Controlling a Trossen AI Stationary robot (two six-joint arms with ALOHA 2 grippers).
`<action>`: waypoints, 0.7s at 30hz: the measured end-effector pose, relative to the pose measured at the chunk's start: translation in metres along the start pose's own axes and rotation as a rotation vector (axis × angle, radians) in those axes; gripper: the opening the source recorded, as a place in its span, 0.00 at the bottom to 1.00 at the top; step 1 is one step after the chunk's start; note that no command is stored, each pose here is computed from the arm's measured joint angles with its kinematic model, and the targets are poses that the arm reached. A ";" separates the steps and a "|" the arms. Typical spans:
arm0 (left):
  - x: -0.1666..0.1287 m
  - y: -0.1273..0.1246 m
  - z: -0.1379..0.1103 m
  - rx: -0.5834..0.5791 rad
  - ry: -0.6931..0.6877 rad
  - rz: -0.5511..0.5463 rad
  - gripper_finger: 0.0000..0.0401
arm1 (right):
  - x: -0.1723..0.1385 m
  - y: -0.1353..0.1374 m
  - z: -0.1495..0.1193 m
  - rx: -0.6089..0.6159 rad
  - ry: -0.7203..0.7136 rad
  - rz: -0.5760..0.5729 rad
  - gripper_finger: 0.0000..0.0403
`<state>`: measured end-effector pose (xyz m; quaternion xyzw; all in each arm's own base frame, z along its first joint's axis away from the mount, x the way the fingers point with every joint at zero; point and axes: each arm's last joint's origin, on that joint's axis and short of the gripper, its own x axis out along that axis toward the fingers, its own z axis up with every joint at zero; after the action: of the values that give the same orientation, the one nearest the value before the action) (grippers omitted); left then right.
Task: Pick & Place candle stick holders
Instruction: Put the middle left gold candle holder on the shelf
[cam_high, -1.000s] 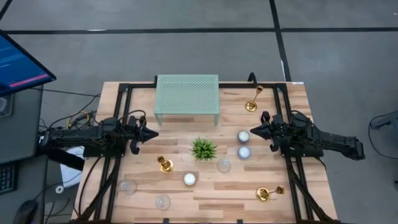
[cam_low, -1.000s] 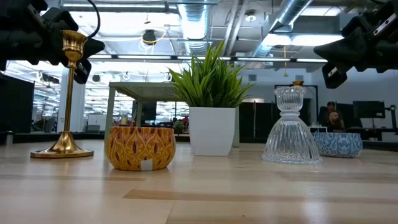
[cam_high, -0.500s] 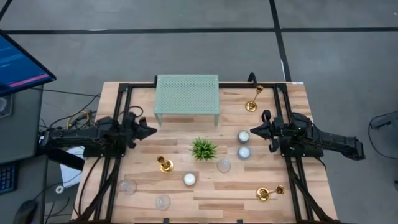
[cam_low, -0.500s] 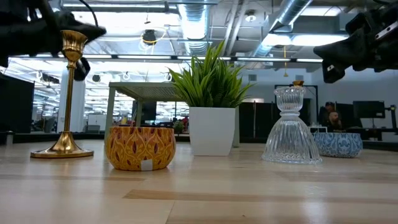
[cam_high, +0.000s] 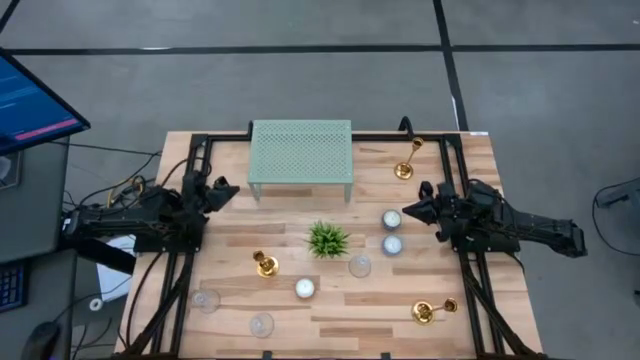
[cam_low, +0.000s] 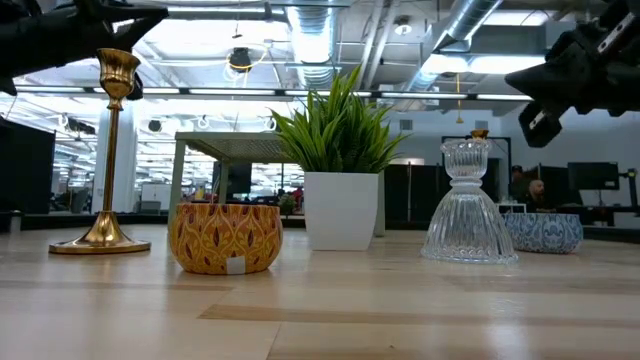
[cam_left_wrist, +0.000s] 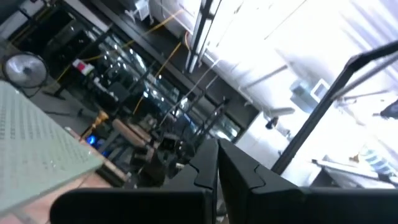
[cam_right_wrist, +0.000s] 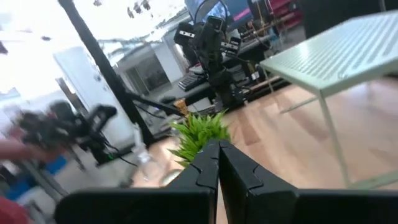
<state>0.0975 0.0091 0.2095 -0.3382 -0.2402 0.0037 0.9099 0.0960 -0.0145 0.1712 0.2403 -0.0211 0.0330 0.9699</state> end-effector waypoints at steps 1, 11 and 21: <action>0.000 -0.001 0.001 -0.008 -0.013 -0.004 0.03 | 0.000 0.000 0.000 0.032 -0.005 0.003 0.00; 0.016 -0.019 0.020 -0.001 -0.049 -0.014 0.03 | -0.001 0.007 0.012 0.198 -0.118 0.084 0.00; 0.065 -0.037 0.034 0.010 0.006 0.049 0.10 | -0.003 0.008 0.021 0.115 -0.260 0.017 0.00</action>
<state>0.1346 0.0122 0.2830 -0.3395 -0.2288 0.0262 0.9120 0.0921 -0.0175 0.1932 0.2974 -0.1466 0.0112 0.9434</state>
